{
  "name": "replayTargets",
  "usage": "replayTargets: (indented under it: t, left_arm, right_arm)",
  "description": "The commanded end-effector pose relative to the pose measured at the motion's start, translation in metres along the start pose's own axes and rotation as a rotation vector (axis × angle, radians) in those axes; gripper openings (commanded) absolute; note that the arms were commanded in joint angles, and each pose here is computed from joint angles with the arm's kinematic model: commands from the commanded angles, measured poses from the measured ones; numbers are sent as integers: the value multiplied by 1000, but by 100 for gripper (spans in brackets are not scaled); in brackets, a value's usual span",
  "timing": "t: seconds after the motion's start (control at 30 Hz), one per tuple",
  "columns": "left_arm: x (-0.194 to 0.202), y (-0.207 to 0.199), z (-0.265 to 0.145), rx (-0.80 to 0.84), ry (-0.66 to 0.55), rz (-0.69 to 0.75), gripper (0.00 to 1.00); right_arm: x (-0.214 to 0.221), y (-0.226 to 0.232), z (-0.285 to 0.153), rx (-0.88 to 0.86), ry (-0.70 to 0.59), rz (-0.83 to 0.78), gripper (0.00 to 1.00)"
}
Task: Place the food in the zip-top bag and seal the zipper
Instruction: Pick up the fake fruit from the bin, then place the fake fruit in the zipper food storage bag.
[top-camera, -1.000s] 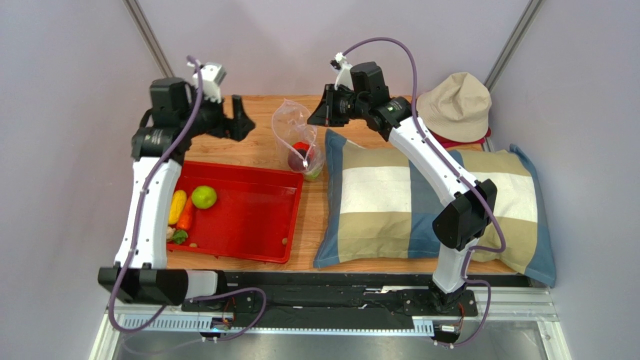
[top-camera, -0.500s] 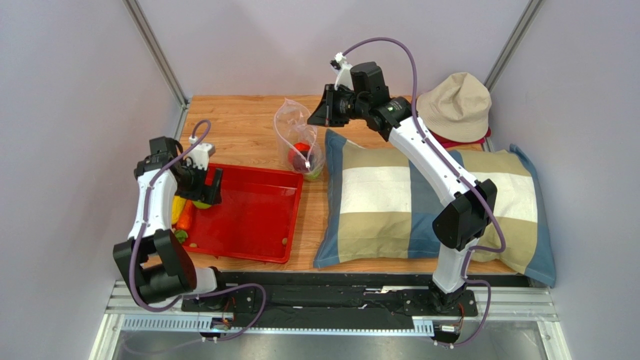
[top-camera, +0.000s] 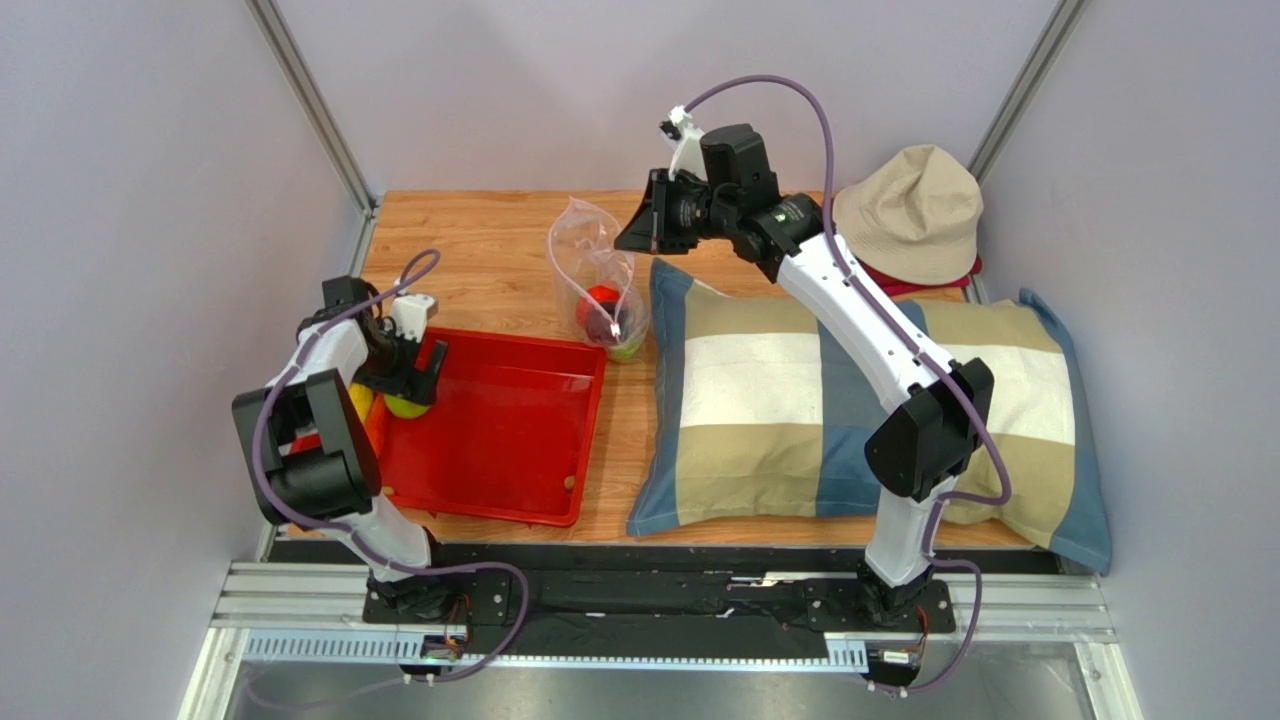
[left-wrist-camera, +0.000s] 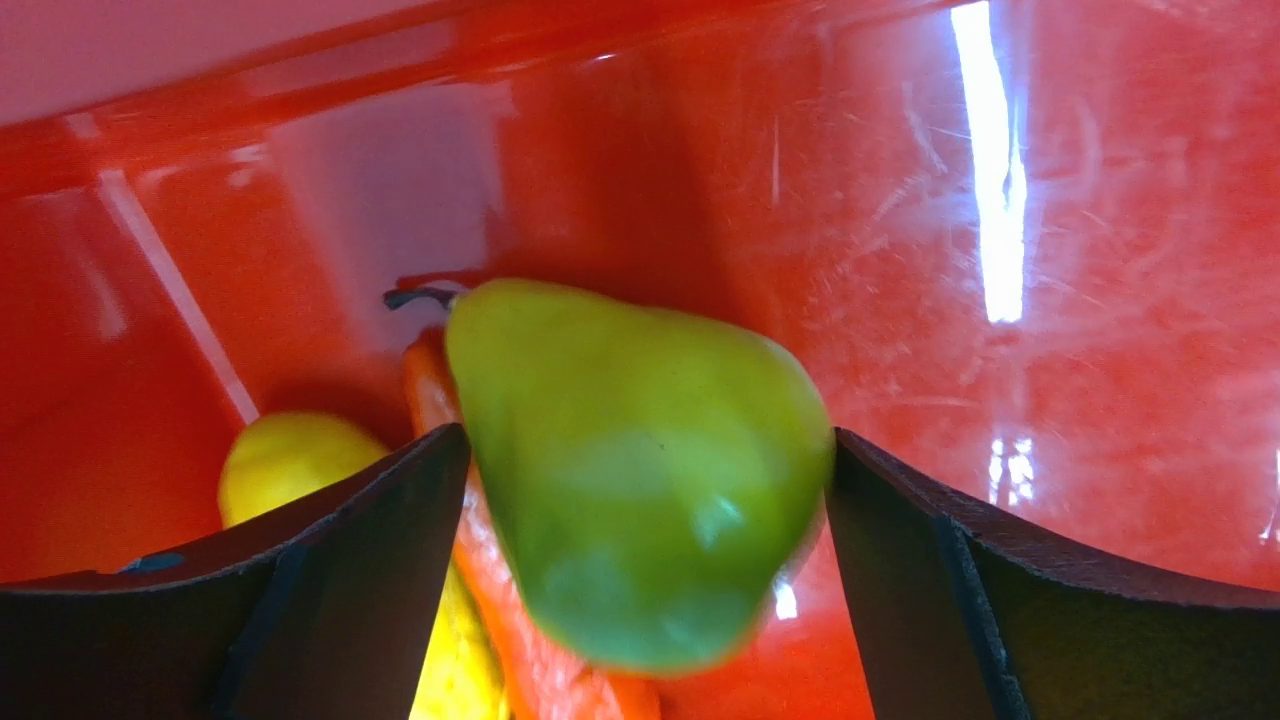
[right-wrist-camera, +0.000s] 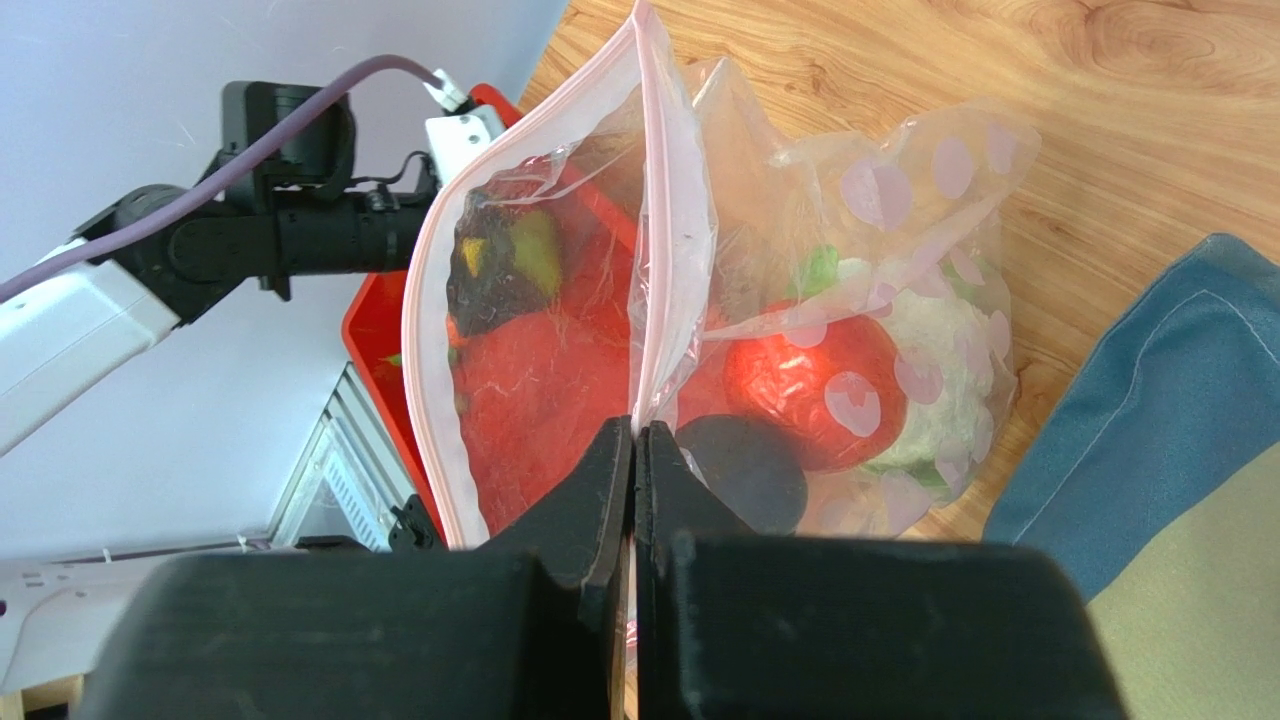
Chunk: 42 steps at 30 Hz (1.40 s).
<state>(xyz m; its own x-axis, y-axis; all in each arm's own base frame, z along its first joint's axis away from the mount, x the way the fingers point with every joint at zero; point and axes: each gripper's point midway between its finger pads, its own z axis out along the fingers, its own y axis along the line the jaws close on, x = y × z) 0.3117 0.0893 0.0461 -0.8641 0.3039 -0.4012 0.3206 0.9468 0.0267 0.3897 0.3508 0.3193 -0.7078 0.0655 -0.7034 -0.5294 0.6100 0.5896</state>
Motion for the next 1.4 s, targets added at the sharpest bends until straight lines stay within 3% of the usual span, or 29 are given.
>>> replayTargets:
  t: [0.0,0.07,0.2,0.3,0.37,0.5,0.6,0.7,0.9,1.07,1.2,1.27,1.37]
  left_arm:
    - [-10,9,7,0,-26,44,87]
    - [-10,1,2,31,-33,32,73]
    - [-54,-27,-58,99,-219,10,48]
    - [-103,-61,-117,152,-409,32,38]
    - [-137,-99,-149,217,-517,75,38]
    - [-208,-149,-238,273,-781,149,38]
    - [-250,-193,-282,354,-905,200,38]
    - [-277,-221,-296,436,-934,221,38]
    - [-290,-257,-274,488,-885,277,39]
    - [-294,-250,-220,423,-788,232,41]
    - [-301,-242,-204,378,-749,200,48]
    - [-305,-236,-204,342,-746,193,57]
    - [-307,-229,-209,305,-733,198,85]
  right_arm:
    - [-1,0,2,-2,1,-17,0]
    - [-1,-2,2,3,4,-17,0]
    - [2,-2,0,-2,11,-16,0]
    - [7,-3,3,-9,20,-3,0]
    - [11,-5,5,-8,29,6,0]
    - [11,-3,4,-14,34,2,0]
    - [11,-3,3,-17,31,0,0]
    - [7,-1,4,-17,18,4,0]
    - [-11,6,1,-16,-23,-7,0]
    - [-23,8,-2,-7,-52,5,0]
    - [-23,10,-4,-8,-48,14,0]
    - [-27,8,-7,7,-59,20,0]
    - [-36,4,-12,34,-87,34,0]
